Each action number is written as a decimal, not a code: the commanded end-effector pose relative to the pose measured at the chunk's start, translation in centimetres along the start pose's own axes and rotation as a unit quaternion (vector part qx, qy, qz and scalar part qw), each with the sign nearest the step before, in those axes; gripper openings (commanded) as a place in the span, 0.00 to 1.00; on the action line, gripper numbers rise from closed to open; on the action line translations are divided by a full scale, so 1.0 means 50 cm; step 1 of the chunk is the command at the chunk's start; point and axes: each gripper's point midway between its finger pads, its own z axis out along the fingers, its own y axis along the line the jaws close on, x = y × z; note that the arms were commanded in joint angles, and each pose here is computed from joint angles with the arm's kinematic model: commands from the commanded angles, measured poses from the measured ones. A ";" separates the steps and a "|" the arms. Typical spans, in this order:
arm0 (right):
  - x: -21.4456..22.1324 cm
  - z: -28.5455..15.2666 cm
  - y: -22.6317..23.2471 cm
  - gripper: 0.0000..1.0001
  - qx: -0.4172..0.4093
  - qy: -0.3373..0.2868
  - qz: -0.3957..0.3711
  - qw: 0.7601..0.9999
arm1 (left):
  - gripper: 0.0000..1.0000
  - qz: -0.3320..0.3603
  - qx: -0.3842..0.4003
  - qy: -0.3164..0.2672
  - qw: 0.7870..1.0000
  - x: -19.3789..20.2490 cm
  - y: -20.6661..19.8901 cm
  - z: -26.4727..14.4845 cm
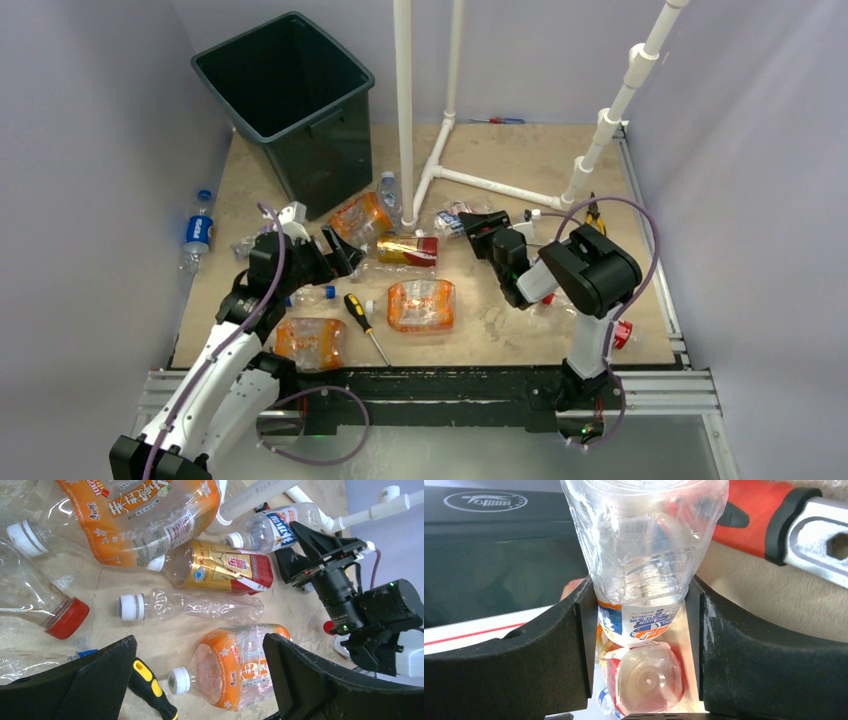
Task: Put the plastic bottles in the bin
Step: Pick up the plastic bottle at the center of the board, then place the plastic bottle in the trash bin.
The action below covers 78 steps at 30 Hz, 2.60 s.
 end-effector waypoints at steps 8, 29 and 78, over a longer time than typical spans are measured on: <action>-0.046 -0.154 0.178 0.43 -0.150 0.010 -0.050 0.987 | 0.97 -0.015 0.015 -0.055 0.998 -0.055 -0.030 -0.008; -0.008 -0.474 0.383 0.41 -0.416 0.071 -0.161 0.892 | 0.92 -0.075 0.437 -0.016 0.896 -0.014 -0.287 -0.067; -0.023 -0.515 0.409 0.99 -0.346 0.089 -0.332 0.873 | 0.00 0.196 0.360 -0.012 0.912 -0.005 -0.400 -0.118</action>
